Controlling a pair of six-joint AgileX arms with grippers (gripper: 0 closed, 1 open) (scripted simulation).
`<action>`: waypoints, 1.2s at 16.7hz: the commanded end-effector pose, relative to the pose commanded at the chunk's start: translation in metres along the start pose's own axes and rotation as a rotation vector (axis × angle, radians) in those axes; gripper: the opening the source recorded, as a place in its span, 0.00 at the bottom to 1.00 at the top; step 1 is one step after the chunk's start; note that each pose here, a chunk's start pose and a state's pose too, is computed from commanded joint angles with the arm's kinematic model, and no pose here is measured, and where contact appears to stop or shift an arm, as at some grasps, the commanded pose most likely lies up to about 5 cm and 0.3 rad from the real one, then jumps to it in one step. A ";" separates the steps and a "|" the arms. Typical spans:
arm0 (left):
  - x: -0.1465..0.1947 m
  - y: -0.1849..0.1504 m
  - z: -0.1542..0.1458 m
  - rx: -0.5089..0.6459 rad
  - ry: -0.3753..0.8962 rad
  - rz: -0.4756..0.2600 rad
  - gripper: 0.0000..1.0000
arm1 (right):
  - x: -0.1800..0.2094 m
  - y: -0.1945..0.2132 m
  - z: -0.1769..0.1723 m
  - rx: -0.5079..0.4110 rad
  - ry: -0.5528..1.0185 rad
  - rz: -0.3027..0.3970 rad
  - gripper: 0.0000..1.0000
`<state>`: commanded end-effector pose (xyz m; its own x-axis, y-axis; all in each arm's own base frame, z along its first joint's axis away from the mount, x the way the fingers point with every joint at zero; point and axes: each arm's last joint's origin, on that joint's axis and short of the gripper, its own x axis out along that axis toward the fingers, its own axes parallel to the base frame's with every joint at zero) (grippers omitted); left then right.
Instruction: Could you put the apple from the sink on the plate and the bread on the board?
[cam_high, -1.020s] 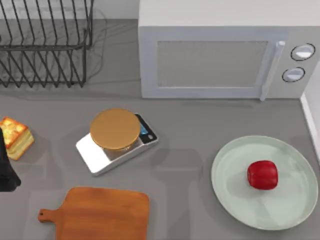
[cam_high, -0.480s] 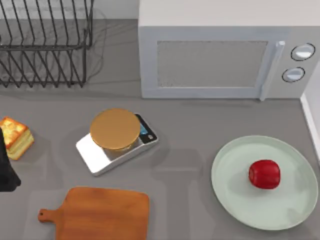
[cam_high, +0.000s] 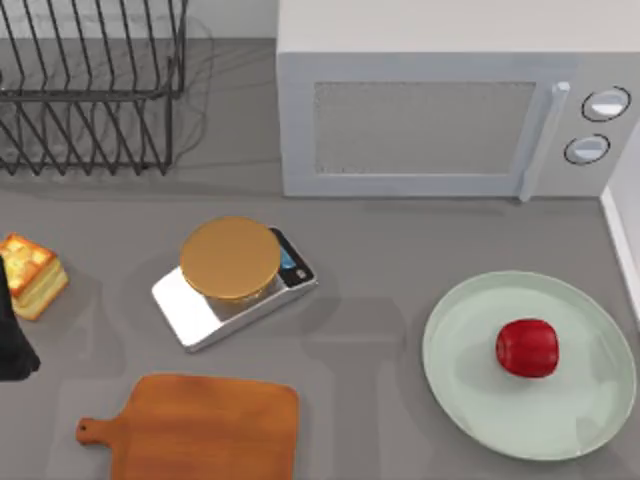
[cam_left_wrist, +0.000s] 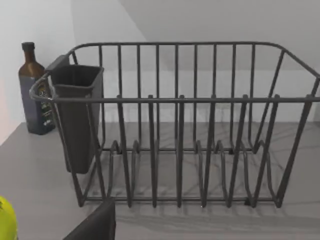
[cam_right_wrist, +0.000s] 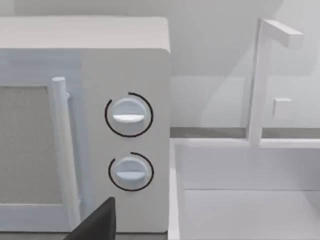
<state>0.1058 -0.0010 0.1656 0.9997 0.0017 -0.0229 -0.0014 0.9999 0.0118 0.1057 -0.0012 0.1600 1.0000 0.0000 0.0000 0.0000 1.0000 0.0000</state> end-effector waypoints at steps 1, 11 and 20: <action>0.000 0.000 0.006 0.012 0.023 0.000 1.00 | 0.000 0.000 0.000 0.000 0.000 0.000 1.00; 0.081 0.004 0.077 0.237 0.716 -0.093 1.00 | 0.000 0.000 0.000 0.000 0.000 0.000 1.00; 0.217 0.014 0.045 0.375 1.354 -0.323 1.00 | 0.000 0.000 0.000 0.000 0.000 0.000 1.00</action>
<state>0.3241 0.0128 0.2060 0.1651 0.0030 -0.9863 0.4355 0.8970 0.0756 0.1057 -0.0012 0.1600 1.0000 0.0000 0.0000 0.0000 1.0000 0.0000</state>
